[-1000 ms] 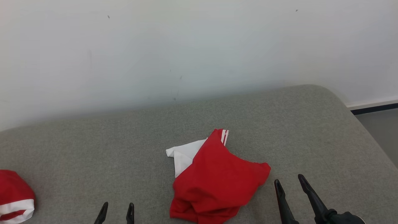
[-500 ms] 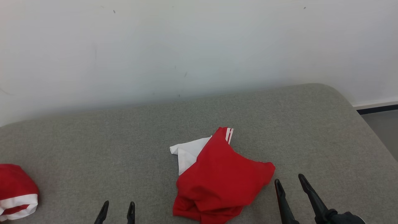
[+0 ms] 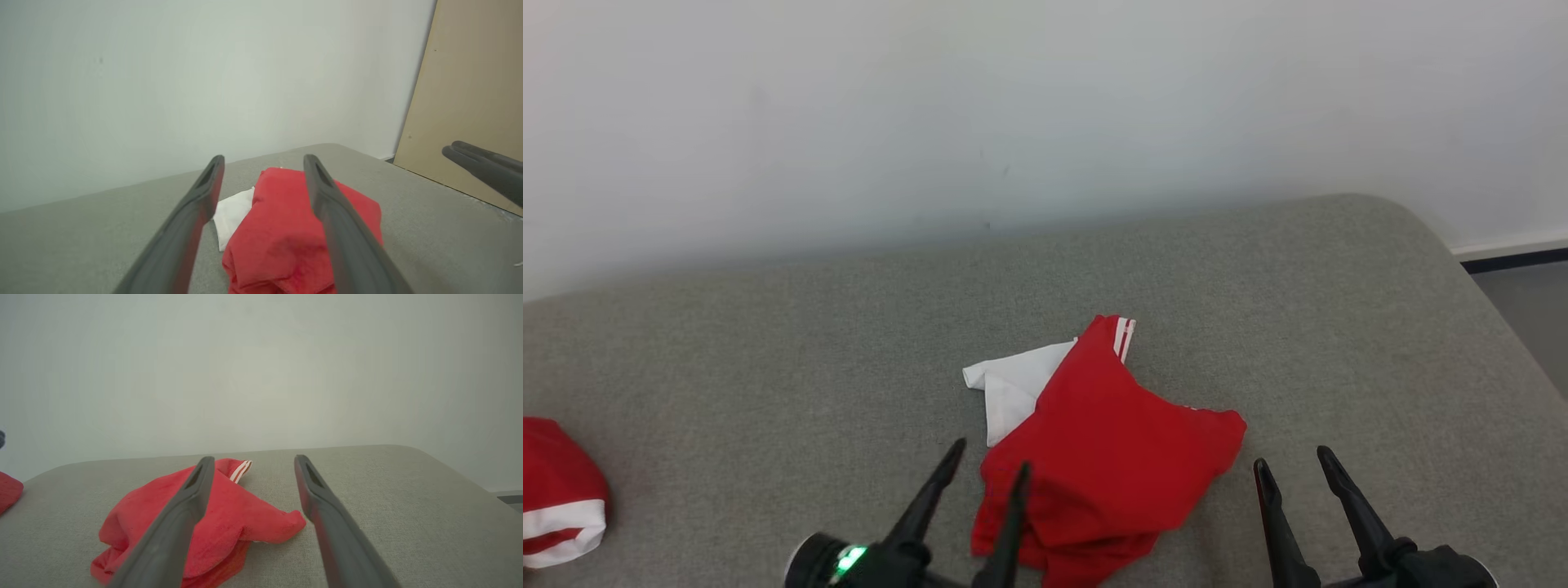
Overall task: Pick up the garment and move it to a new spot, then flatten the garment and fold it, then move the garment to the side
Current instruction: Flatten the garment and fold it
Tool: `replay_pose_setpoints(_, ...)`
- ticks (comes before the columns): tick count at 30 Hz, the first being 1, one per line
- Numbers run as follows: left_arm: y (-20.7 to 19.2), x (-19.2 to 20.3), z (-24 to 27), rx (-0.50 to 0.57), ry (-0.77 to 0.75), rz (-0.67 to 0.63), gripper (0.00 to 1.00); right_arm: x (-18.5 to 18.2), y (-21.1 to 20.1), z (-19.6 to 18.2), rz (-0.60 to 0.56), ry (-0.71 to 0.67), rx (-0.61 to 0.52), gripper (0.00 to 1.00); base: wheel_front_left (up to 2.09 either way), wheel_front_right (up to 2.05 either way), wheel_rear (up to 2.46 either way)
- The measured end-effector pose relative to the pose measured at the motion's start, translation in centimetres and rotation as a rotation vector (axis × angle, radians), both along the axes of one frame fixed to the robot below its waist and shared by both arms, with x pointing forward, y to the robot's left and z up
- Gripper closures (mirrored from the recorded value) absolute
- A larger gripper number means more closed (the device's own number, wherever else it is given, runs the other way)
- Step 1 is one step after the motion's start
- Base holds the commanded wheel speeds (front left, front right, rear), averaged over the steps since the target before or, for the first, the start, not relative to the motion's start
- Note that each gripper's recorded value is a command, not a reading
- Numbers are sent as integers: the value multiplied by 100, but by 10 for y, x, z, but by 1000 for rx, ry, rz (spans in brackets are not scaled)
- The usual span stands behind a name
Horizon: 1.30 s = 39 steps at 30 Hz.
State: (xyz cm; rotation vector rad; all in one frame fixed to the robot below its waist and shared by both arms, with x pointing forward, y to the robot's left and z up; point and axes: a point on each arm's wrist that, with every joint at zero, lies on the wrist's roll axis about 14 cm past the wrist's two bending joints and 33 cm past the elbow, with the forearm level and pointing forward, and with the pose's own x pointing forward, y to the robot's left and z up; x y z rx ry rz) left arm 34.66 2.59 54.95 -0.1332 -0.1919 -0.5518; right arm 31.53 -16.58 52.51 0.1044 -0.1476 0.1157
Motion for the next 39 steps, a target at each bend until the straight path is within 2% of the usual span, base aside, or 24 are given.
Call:
replay_pose_setpoints(2,-26,4,4,3,-10,-86,0,3,-4,0,-12,3,-4,0,0,0,0)
replay_pose_setpoints(4,-45,13,-3,12,43,-142,0,5,-6,1,-19,0,1,0,0,0,0)
replay_pose_setpoints(11,-126,40,6,203,48,-379,0,15,-20,-7,-61,33,-10,0,0,0,0)
replay_pose_setpoints(16,-160,52,-9,352,108,-470,0,18,-29,-14,-97,60,-4,0,0,0,0)
replay_pose_setpoints(21,-184,51,-47,513,242,-518,0,15,-43,-20,-150,86,-8,0,0,0,0)
replay_pose_setpoints(28,-183,40,-122,791,405,-566,0,9,-59,-28,-210,119,-15,0,0,0,0)
replay_pose_setpoints(29,-179,42,-130,839,399,-557,0,9,-60,-29,-216,122,-16,0,0,0,0)
replay_pose_setpoints(31,-175,54,-135,870,375,-521,0,8,-61,-29,-222,125,-15,0,0,0,0)
replay_pose_setpoints(32,-172,58,-138,888,370,-517,81,9,-61,-28,-224,120,-5,0,0,0,0)
replay_pose_setpoints(33,-170,59,-142,902,369,-514,100,10,-62,-26,-227,113,2,0,0,0,0)
replay_pose_setpoints(37,-169,61,-143,921,313,-520,100,11,-61,-20,-227,95,13,0,0,0,0)
replay_pose_setpoints(39,-174,64,-131,860,267,-516,100,10,-62,-19,-227,91,14,0,0,0,0)
